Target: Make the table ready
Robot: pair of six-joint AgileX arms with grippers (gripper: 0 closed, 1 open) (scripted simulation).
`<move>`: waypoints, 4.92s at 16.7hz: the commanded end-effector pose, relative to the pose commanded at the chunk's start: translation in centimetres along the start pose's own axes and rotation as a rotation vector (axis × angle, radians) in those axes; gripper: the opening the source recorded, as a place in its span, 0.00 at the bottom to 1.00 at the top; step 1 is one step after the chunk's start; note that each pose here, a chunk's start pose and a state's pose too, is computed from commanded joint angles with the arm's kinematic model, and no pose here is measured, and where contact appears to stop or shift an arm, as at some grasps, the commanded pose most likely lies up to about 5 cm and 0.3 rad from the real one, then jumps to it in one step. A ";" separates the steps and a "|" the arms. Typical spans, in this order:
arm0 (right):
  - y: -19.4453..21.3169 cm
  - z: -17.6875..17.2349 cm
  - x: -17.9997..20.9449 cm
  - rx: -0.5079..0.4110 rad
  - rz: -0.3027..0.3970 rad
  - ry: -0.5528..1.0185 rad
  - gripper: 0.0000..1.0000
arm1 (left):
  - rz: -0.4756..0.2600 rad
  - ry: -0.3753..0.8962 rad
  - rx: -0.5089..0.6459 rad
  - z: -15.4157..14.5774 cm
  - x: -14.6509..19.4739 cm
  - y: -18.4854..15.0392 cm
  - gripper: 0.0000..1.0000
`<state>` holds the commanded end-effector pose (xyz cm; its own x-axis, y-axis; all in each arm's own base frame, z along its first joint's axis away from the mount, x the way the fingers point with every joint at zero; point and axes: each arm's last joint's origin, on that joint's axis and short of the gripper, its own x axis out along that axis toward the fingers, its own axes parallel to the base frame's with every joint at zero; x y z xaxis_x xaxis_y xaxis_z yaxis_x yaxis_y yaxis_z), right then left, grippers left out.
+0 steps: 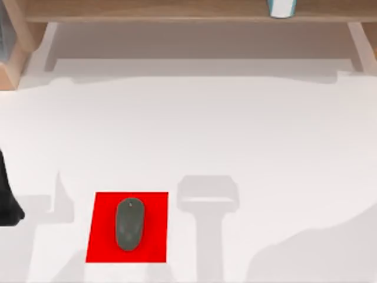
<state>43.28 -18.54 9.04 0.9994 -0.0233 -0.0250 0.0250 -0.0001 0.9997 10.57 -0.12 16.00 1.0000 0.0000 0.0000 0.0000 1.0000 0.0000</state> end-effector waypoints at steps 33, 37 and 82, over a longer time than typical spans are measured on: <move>5.6 -3.1 -3.1 -0.206 -0.047 -0.012 1.00 | 0.000 0.000 0.000 0.0 0.0 0.0 1.00; 12.9 -7.7 -8.7 -0.466 -0.020 -0.008 1.00 | 0.000 0.000 0.000 0.0 0.0 0.0 1.00; 6.1 -17.7 -33.3 -1.570 0.038 -0.001 1.00 | -0.053 0.014 0.002 19.9 22.6 -19.1 1.00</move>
<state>10.57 -0.12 16.00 1.0000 0.0000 0.0000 0.0000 1.0000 0.0000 33.22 -19.25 35.88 0.9985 -0.0529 -0.0143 0.0529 0.9986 0.0014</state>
